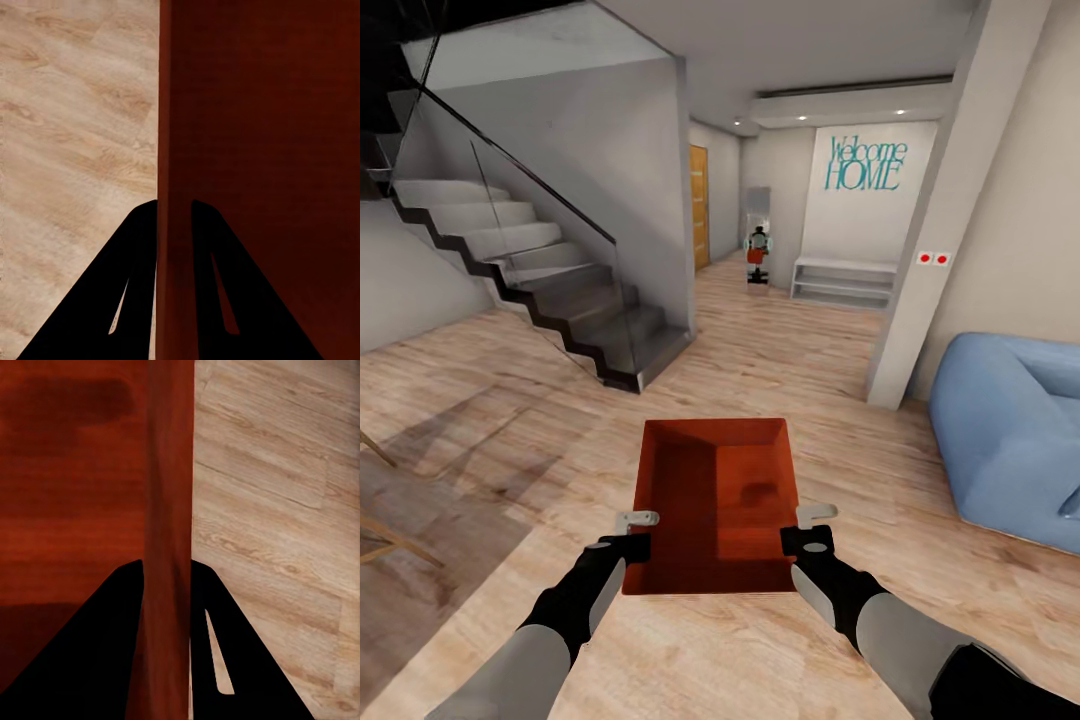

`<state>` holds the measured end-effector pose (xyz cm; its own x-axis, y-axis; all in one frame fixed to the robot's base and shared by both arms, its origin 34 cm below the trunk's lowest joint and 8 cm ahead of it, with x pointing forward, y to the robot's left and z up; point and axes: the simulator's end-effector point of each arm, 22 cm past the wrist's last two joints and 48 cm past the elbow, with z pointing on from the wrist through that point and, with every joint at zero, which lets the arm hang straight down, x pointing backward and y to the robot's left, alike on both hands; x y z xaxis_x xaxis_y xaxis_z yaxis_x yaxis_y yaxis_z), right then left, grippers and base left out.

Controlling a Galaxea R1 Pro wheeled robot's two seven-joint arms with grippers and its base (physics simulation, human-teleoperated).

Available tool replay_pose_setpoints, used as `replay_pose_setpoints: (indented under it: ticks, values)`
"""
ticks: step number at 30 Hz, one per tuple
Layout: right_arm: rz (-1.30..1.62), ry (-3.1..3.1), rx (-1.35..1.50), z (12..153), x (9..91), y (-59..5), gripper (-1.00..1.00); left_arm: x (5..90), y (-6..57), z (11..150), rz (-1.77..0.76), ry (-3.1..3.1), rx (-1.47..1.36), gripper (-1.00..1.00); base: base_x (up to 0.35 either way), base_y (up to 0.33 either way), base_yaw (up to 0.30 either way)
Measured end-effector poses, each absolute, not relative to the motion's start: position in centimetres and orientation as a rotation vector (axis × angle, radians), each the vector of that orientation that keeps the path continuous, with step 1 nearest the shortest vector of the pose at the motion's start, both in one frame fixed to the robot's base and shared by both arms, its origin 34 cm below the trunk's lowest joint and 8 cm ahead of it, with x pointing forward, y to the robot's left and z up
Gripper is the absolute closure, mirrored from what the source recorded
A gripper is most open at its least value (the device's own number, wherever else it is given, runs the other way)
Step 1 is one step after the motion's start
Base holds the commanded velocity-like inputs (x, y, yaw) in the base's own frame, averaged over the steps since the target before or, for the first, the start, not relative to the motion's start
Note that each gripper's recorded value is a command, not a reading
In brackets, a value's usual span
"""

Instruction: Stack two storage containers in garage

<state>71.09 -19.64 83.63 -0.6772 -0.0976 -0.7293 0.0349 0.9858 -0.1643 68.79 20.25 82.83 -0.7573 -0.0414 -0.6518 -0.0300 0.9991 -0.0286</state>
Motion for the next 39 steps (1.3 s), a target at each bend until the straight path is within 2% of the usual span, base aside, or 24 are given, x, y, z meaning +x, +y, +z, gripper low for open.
replay_pose_setpoints:
  ticks: [9,23,39]
  values:
    - [-0.209,2.308,-0.042,83.59,71.05,-19.60,1.00,68.78,20.29,82.82,-0.021,2.432,-0.045,1.00,0.314,0.120,-0.018]
    - [-0.209,2.309,-0.042,83.56,71.02,-19.64,1.00,68.76,20.25,82.79,-0.021,2.433,-0.044,1.00,0.314,0.120,-0.204]
    - [-0.209,2.308,-0.043,83.57,71.04,-19.64,1.00,68.75,20.25,82.78,-0.022,2.432,-0.045,1.00,0.314,0.120,-0.126]
